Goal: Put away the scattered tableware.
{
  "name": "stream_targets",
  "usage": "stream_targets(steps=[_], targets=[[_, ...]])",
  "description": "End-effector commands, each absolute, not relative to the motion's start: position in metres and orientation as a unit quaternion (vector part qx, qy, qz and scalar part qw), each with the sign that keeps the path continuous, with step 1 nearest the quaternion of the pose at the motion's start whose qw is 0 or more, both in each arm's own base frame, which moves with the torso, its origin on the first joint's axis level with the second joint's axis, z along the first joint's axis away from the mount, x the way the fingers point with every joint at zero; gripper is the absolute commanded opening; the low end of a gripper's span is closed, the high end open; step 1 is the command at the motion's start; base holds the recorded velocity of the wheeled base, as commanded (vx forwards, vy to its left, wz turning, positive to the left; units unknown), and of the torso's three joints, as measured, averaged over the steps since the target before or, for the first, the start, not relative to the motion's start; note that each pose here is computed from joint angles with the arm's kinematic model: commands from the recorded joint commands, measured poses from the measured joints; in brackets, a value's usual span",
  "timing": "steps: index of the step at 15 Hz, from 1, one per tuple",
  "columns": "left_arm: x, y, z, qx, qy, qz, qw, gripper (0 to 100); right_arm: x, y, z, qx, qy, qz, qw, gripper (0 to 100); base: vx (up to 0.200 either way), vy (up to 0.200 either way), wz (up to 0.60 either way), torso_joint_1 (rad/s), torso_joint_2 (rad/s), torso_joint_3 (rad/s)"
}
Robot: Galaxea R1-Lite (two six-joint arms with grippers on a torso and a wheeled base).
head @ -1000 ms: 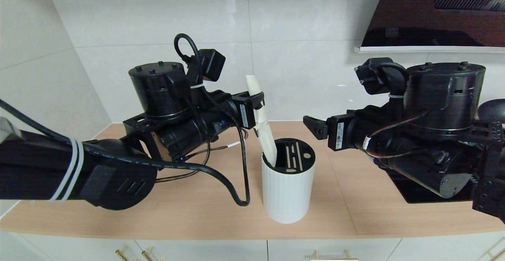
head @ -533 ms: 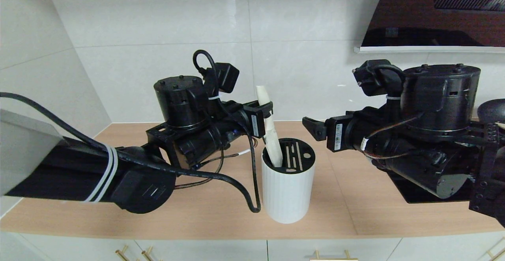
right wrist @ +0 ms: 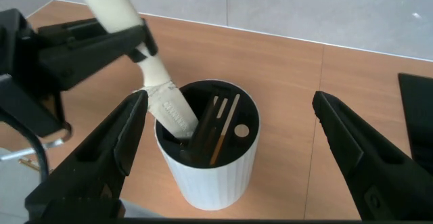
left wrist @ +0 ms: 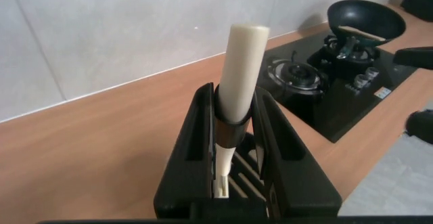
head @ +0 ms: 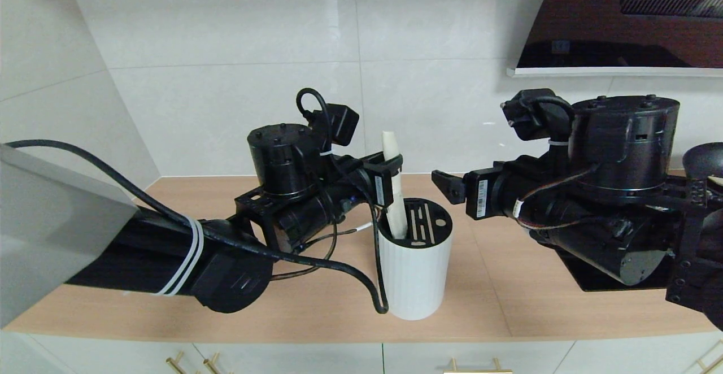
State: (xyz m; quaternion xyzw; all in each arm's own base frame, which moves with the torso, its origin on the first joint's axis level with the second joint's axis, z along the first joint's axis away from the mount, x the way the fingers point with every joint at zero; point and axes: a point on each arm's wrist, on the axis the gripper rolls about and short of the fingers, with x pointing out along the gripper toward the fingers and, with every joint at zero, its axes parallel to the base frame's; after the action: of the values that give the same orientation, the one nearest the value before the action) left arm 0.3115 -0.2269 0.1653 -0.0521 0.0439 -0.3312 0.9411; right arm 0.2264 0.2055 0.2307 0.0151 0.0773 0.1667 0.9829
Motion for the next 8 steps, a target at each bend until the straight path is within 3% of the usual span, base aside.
stream_targets(steps=[1, 5, 8], targets=[[0.308, -0.234, 0.157, -0.048, 0.057, -0.331, 0.941, 0, 0.227, 0.206, 0.23, 0.015, 0.078, 0.167, 0.983, 100, 0.0, 0.0, 0.0, 0.0, 0.0, 0.0], [0.299, -0.232, 0.178, -0.043, -0.009, -0.311, 0.95, 0, 0.226, 0.206, 0.231, 0.016, 0.076, 0.167, 0.983, 100, 0.0, 0.0, 0.0, 0.0, 0.0, 0.0], [0.287, -0.23, 0.191, -0.048, -0.023, -0.318, 0.947, 0, 0.226, 0.206, 0.231, 0.016, 0.076, 0.168, 0.983, 100, 0.0, 0.0, 0.0, 0.0, 0.0, 0.0]])
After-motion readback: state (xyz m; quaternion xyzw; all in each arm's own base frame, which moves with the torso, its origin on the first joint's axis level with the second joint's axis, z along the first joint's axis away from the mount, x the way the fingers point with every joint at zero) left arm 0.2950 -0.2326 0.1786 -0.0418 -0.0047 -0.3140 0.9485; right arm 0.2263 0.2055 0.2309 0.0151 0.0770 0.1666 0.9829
